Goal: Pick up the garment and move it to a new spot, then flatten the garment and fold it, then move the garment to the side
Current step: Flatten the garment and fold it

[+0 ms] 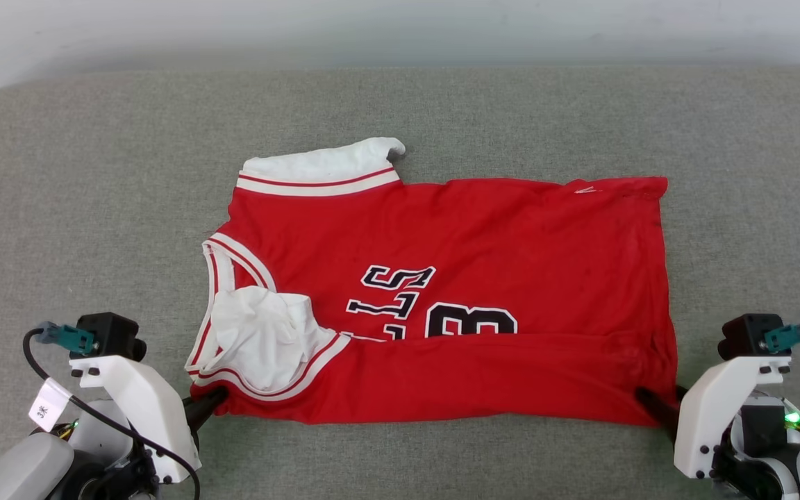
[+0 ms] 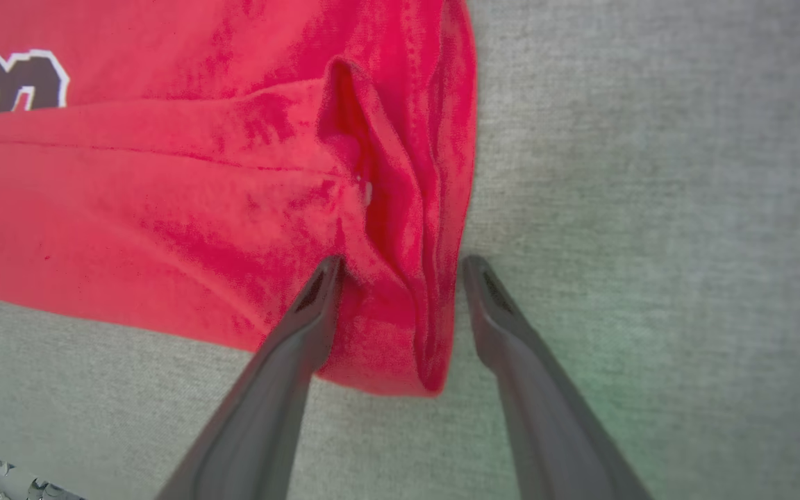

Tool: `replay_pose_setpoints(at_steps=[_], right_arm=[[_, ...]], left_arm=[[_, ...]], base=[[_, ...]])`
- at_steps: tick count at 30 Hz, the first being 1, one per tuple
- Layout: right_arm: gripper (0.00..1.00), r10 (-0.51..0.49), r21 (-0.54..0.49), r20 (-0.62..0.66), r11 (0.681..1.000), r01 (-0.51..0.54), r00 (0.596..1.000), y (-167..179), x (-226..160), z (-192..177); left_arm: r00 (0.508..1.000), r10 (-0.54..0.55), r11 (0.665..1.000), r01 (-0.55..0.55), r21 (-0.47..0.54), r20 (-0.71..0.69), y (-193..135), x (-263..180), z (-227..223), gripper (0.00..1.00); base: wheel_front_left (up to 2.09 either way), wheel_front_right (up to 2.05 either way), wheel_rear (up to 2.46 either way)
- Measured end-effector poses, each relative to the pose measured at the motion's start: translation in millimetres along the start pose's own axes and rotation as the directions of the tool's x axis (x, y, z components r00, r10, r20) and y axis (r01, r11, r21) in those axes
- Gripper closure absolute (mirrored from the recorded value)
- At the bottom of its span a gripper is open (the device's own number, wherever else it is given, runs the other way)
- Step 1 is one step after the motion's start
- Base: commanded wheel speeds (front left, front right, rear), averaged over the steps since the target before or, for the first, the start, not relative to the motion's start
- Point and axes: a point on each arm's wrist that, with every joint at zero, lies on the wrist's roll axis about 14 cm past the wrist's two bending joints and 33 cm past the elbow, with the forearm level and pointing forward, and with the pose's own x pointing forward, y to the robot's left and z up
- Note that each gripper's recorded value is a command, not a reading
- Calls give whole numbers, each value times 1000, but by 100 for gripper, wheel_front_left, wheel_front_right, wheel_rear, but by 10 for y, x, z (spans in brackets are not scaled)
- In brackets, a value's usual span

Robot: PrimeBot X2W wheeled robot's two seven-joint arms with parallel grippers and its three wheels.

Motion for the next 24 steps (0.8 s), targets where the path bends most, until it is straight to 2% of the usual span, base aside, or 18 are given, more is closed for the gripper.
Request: replay_pose_setpoints(at_steps=[1,2,8,16,24], right_arm=[[82,5,2,-17,1000,-5,1000,12,16,-13],[100,13,6,-18,1000,-13,1000,29,28,-4],[100,28,8,23,1000,-28,999,73,8,96],[100,23,-23,105,1000,-20,994,62,-217,250],[100,18,-30,113,999,-15,993,50,-517,47]], left_arm=[[1000,1,1000,-1,-2,-2,5,4,-6,100],[1000,0,1000,0,-5,-4,5,9,-13,100],[1000,-3,1000,3,-7,0,-5,-15,-31,100],[1000,3,1000,-3,14,-1,-48,-194,-151,100],[1000,29,999,-29,13,1,-69,-485,-356,100]], base=[[0,0,0],[0,0,0],[0,0,0],[0,0,0],[0,0,0]])
